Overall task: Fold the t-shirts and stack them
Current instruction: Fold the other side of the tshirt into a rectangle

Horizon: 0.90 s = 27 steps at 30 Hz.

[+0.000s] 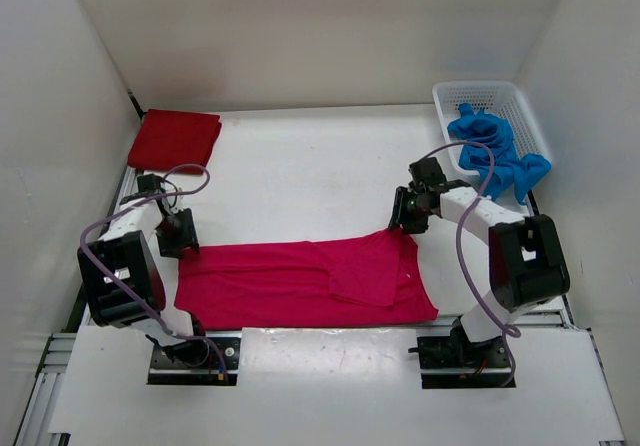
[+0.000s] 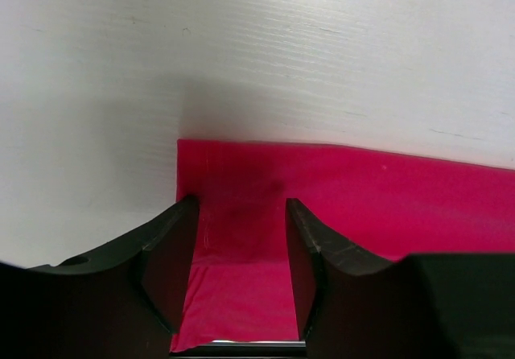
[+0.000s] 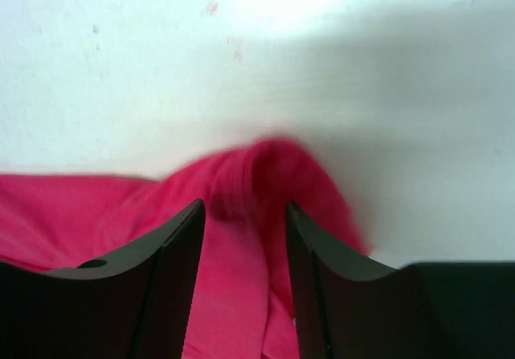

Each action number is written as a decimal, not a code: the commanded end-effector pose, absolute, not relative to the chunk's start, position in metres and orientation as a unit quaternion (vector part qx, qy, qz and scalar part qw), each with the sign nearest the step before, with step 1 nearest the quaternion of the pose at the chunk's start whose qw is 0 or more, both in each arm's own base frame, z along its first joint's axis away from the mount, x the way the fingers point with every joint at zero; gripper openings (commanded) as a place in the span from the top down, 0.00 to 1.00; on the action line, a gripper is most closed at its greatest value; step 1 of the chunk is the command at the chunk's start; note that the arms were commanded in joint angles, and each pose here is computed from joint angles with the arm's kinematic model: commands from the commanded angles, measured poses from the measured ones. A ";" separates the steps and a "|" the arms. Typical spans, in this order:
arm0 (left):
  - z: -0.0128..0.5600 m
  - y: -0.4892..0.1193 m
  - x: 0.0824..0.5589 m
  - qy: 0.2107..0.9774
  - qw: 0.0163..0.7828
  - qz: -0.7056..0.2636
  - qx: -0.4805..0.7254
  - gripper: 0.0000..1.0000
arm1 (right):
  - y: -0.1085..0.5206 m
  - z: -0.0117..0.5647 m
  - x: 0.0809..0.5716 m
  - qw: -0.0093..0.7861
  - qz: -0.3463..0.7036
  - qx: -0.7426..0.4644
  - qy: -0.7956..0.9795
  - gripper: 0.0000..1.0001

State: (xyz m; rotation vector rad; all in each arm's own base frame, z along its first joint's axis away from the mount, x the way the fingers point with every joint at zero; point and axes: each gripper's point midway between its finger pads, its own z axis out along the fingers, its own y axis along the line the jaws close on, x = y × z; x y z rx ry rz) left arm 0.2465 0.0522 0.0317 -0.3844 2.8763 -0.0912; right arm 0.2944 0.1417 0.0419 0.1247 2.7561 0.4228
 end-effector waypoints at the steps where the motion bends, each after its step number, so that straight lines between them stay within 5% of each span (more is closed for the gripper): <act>1: 0.032 0.053 0.257 0.981 0.135 -0.038 -0.131 0.42 | 0.144 0.040 0.312 0.178 0.157 0.051 0.970 0.53; 4: 0.031 0.054 0.260 0.982 0.132 -0.038 -0.131 0.45 | 0.144 0.034 0.313 0.170 0.154 0.052 0.972 0.65; 8: 0.028 0.060 0.262 0.982 0.129 -0.023 -0.133 0.47 | 0.137 0.035 0.326 0.179 0.146 0.064 0.971 0.99; 9: 0.028 0.061 0.265 0.982 0.135 -0.023 -0.132 0.47 | 0.136 0.035 0.326 0.180 0.143 0.072 0.971 1.00; 21: 0.023 0.065 0.257 0.983 0.123 -0.005 -0.135 0.48 | 0.107 0.032 0.333 0.184 0.144 0.155 0.960 1.00; 27: 0.023 0.065 0.255 0.983 0.124 -0.005 -0.135 0.46 | 0.106 0.037 0.330 0.193 0.144 0.144 0.960 0.67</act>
